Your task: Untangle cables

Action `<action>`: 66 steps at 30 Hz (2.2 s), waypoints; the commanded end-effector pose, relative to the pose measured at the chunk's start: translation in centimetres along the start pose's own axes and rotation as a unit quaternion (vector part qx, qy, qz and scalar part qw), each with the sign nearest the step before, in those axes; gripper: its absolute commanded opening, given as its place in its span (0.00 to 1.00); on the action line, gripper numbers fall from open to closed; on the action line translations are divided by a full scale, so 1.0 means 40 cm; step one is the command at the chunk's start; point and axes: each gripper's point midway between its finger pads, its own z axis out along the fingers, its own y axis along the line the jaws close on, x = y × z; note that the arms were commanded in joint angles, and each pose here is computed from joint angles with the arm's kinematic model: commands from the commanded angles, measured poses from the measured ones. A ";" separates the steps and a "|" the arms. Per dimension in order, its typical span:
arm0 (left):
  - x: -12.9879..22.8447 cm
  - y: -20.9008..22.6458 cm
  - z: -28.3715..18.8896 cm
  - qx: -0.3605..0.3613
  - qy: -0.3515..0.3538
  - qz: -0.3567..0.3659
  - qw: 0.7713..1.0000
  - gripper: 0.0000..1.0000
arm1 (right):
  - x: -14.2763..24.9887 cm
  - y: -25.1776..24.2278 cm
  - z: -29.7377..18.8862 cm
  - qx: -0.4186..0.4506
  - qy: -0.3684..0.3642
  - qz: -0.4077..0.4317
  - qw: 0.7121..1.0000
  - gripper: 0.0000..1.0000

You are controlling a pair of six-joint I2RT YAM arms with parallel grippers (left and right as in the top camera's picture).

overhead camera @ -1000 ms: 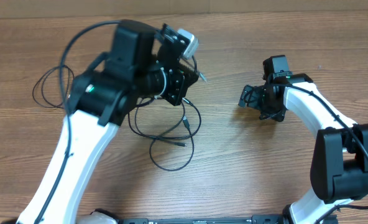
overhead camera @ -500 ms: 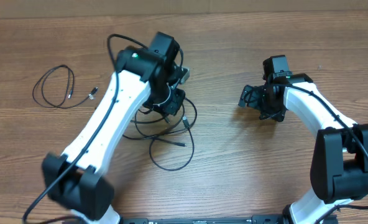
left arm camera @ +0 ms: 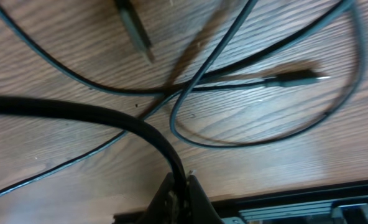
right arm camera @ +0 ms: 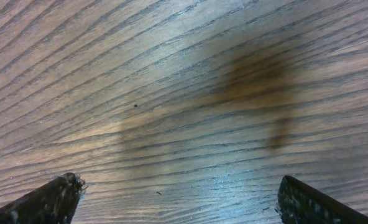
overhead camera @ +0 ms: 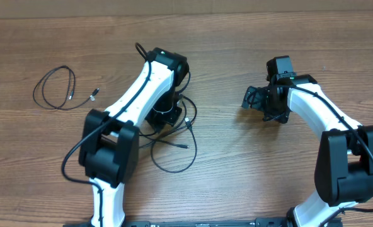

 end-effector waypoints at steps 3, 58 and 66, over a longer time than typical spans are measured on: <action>0.000 0.032 0.045 -0.035 0.046 -0.010 0.998 0.04 | -0.007 0.006 -0.002 -0.004 -0.003 0.002 1.000 1.00; 0.011 0.020 0.282 0.058 0.072 -0.075 0.993 0.39 | -0.007 0.006 -0.002 -0.004 -0.003 0.002 1.000 1.00; 0.040 -0.003 0.342 0.077 0.084 -0.076 0.991 0.34 | -0.007 0.006 -0.002 -0.004 -0.003 0.002 1.000 1.00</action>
